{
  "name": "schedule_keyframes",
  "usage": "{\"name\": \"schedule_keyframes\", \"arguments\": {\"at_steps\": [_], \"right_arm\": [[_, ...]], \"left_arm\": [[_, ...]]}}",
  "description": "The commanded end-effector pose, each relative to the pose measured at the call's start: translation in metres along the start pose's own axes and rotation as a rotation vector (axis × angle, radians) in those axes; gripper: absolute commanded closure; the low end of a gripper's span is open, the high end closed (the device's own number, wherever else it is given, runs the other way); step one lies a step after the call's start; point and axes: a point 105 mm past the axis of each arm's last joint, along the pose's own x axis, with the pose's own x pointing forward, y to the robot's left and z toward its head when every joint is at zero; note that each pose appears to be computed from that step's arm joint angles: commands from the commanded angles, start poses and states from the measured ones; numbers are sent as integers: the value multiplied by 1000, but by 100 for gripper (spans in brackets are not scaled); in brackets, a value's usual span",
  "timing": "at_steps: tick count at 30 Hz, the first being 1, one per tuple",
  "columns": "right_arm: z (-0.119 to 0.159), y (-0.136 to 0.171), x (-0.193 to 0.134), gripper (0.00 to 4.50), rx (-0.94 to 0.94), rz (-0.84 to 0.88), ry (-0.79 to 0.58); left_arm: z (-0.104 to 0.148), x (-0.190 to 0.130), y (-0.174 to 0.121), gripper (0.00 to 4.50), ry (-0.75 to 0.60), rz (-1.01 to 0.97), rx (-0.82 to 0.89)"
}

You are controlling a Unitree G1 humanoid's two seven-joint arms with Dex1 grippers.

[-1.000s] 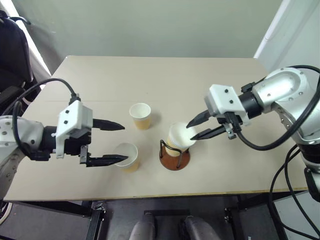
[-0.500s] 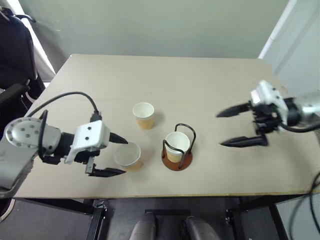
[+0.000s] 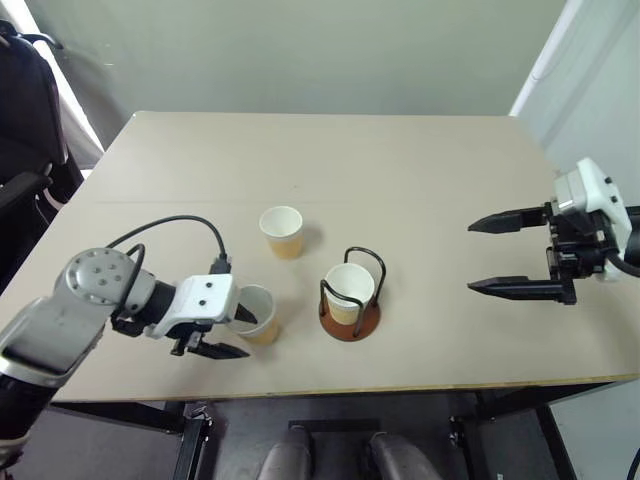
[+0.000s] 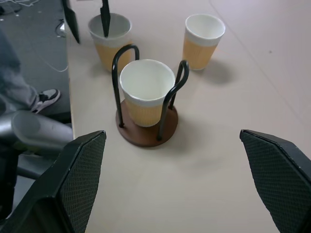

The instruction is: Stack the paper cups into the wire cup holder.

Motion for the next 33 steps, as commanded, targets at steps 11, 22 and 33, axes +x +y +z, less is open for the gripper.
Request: {"name": "schedule_keyframes", "arguments": {"at_steps": [11, 22, 33], "right_arm": [[37, 33, -26, 0, -21, 32, -204], [58, 42, -29, 0, -66, 39, -295], [55, 46, -25, 0, -70, -20, -279]], "left_arm": [[17, -7, 9, 448, -59, -30, 75], [93, -75, 47, 448, -283, 38, 224], [169, -60, 76, 448, -409, -80, 524]]}}
